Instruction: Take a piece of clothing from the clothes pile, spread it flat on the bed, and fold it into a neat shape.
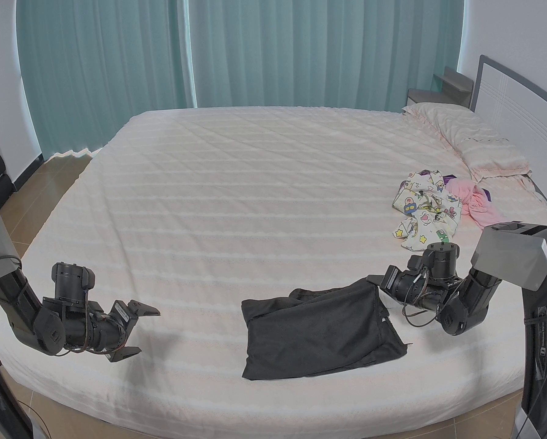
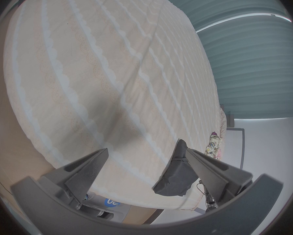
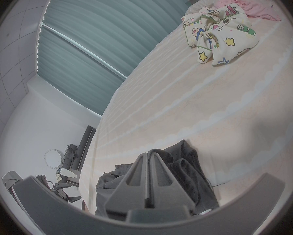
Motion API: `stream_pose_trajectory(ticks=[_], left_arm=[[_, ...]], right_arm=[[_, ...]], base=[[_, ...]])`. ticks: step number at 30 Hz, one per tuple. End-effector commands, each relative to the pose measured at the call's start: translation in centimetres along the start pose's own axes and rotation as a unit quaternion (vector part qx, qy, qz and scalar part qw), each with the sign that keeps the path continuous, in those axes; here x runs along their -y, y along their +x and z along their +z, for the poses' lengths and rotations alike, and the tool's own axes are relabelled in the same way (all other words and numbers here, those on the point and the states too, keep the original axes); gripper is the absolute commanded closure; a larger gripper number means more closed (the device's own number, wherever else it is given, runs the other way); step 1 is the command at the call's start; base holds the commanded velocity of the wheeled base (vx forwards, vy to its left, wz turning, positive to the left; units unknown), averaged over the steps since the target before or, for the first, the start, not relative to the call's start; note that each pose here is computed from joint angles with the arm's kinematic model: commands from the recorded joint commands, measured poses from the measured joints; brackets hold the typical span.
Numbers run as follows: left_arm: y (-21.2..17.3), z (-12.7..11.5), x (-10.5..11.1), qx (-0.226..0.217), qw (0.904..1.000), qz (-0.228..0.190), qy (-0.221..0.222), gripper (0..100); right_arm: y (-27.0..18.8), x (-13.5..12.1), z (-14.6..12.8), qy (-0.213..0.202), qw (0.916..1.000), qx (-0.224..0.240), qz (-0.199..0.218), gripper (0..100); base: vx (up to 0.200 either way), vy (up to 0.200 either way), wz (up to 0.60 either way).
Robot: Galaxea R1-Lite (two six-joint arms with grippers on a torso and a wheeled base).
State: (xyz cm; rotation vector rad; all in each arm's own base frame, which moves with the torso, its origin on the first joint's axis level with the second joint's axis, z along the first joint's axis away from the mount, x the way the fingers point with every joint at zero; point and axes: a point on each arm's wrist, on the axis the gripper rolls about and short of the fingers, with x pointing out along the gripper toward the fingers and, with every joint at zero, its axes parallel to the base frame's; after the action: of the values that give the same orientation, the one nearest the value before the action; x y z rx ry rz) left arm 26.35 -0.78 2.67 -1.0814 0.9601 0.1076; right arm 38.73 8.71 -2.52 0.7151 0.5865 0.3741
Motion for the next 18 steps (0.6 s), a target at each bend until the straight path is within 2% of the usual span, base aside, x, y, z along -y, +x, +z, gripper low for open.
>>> stream_pose_trajectory(ticks=[1,9,18], left_arm=[[0.0,0.0,0.0,0.000,1.0000,0.001,-0.001,0],[0.0,0.0,0.0,0.000,1.0000,0.001,-0.001,0],[0.0,0.0,0.0,-0.001,1.0000,0.001,0.000,0]], right_arm=[[-0.1,0.3,0.2,0.002,1.0000,0.002,-0.004,100],[-0.1,1.9,0.4,0.013,0.9997,0.005,-0.022,100],[-0.1,2.5,0.4,0.016,0.9994,0.005,-0.030,100]], base=[[0.000,0.000,0.00],[0.000,0.000,0.00],[0.000,0.000,0.00]])
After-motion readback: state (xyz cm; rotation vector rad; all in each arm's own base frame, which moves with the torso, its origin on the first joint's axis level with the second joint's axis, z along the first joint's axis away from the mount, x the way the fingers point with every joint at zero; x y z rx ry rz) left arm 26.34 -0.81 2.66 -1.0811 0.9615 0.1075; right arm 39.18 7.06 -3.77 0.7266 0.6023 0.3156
